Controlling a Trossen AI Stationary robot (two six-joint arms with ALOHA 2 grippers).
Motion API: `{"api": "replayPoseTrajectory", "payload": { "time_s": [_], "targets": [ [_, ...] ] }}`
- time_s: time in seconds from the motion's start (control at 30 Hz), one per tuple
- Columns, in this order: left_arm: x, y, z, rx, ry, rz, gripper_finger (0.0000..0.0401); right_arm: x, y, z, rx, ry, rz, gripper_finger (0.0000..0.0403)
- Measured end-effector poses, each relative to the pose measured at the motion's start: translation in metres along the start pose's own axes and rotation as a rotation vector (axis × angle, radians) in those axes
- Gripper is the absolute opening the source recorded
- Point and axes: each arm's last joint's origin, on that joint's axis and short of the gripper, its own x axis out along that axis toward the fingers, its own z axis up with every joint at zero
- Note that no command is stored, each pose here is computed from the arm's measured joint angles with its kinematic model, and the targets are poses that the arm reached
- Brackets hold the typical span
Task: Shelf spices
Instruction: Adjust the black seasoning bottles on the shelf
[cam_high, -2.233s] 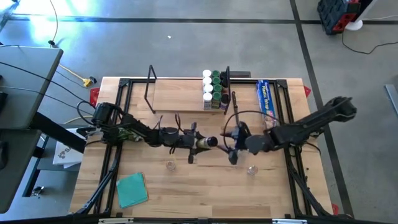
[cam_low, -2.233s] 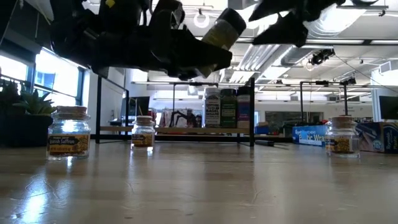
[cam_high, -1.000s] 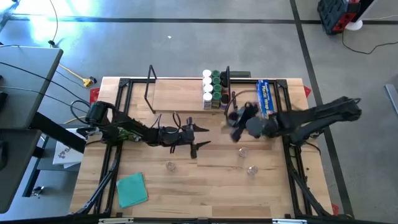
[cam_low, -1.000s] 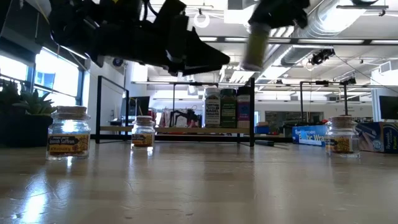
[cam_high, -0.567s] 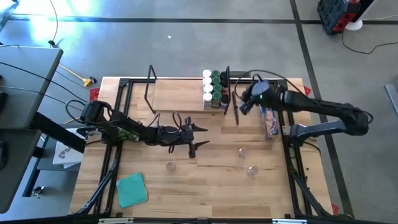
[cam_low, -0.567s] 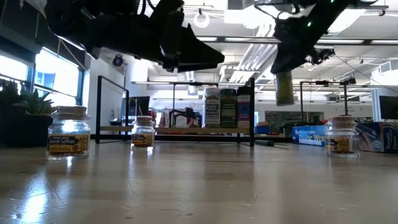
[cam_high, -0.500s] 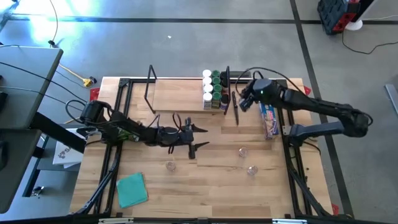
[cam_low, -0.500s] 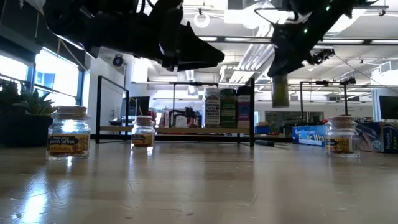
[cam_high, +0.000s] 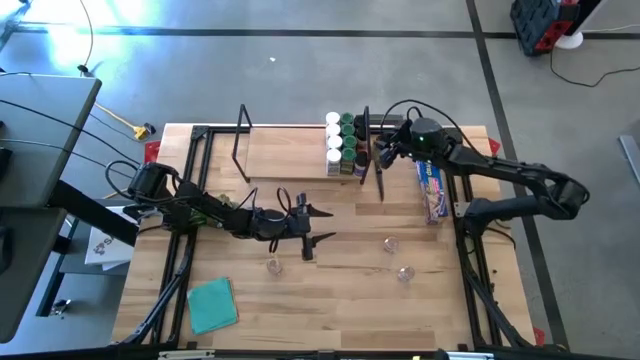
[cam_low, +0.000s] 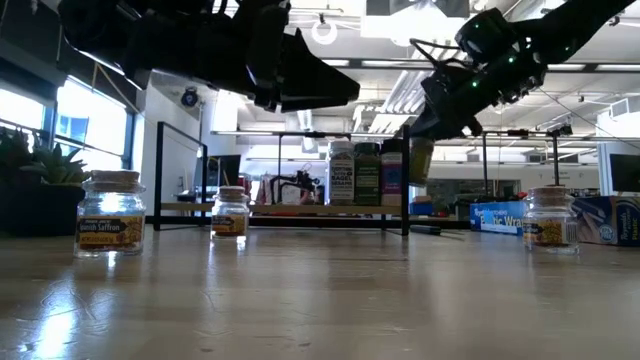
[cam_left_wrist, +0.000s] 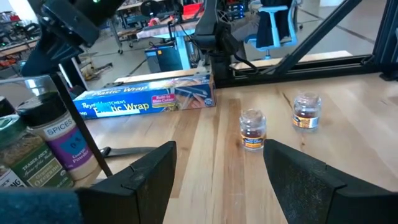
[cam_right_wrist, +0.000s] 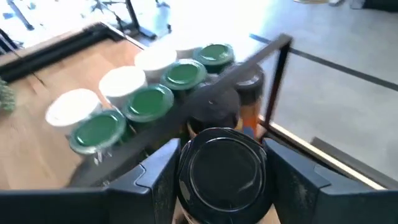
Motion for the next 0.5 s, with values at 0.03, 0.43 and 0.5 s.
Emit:
{"api": "replayPoseTrajectory", "payload": {
  "time_s": [0.03, 0.43, 0.5],
  "targets": [
    [0.000, 0.000, 0.000, 0.000, -0.001, 0.000, 0.0239, 0.003, 0.000, 0.000, 0.000, -0.004, 0.010, 0.0188],
    [0.000, 0.000, 0.000, -0.001, -0.004, 0.001, 0.0239, 0.017, -0.001, -0.011, 0.024, 0.066, -0.014, 0.0188],
    [0.000, 0.000, 0.000, -0.001, -0.004, 0.001, 0.0239, 0.012, -0.002, -0.012, 0.022, 0.089, -0.035, 0.0188]
  ]
}}
